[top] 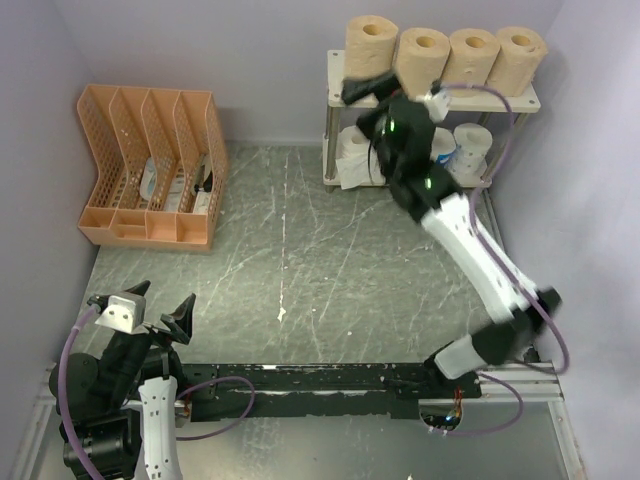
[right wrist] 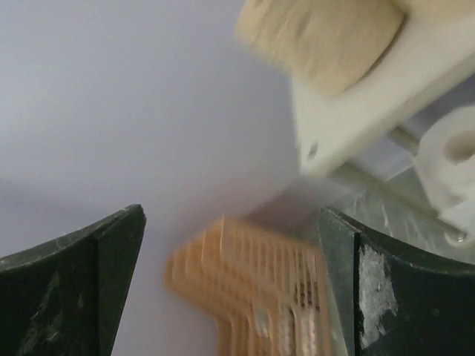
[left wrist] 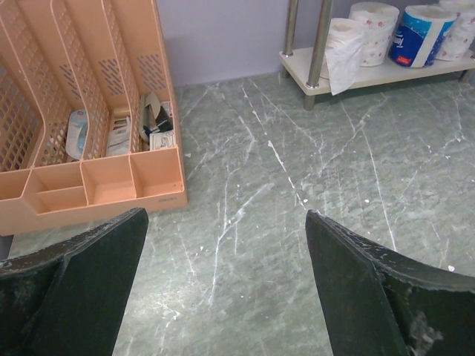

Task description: Place and organize the paper towels onto the shelf

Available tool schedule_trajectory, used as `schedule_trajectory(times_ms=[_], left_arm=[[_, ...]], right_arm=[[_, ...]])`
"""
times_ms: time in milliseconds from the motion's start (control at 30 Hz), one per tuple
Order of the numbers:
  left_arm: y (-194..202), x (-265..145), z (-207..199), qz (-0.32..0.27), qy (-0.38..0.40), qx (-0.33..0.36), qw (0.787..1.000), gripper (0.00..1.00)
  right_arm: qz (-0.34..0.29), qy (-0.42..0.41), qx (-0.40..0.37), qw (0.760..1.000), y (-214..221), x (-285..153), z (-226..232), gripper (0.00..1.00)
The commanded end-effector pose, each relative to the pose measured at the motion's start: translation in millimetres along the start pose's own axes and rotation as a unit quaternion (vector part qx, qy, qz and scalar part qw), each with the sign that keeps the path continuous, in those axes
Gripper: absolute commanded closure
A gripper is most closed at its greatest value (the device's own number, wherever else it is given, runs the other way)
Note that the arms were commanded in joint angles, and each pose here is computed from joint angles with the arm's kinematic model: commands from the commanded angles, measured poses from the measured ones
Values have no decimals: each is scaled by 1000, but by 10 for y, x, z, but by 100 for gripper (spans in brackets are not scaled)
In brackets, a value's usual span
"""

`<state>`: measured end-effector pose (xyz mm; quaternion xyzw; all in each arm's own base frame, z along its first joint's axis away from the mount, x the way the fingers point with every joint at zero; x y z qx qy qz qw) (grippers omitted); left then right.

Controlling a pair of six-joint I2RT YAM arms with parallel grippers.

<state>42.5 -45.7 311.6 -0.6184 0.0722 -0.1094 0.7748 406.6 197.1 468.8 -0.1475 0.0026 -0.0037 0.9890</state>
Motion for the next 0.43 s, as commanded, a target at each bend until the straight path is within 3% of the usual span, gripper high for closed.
schedule_trajectory(times_ms=[0,100,233,400], left_arm=[[-30,21,28,-5,-12,-4,1000,1],[-19,28,66,0,-30,-11,999,1],[-14,-5,102,-1,-61,-18,998,1],[-6,13,136,6,-95,-13,995,1]], right_arm=[[69,-66,-150,984,223,-983,-406,0],[142,-63,-161,975,384,-1357,-973,0],[243,4,-182,953,667,-1662,-1542,0],[293,-27,-192,936,785,-1928,-1768,0]])
Point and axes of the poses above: each gripper's point midway between its finger pads, its own x axis out along the fingers, its own z axis along the line the jaws close on, y = z × x, the point moved 6 cm from there along -x, back along the fingers, and after that the axes turned 13 degrees about x, right-handed, at the moved point
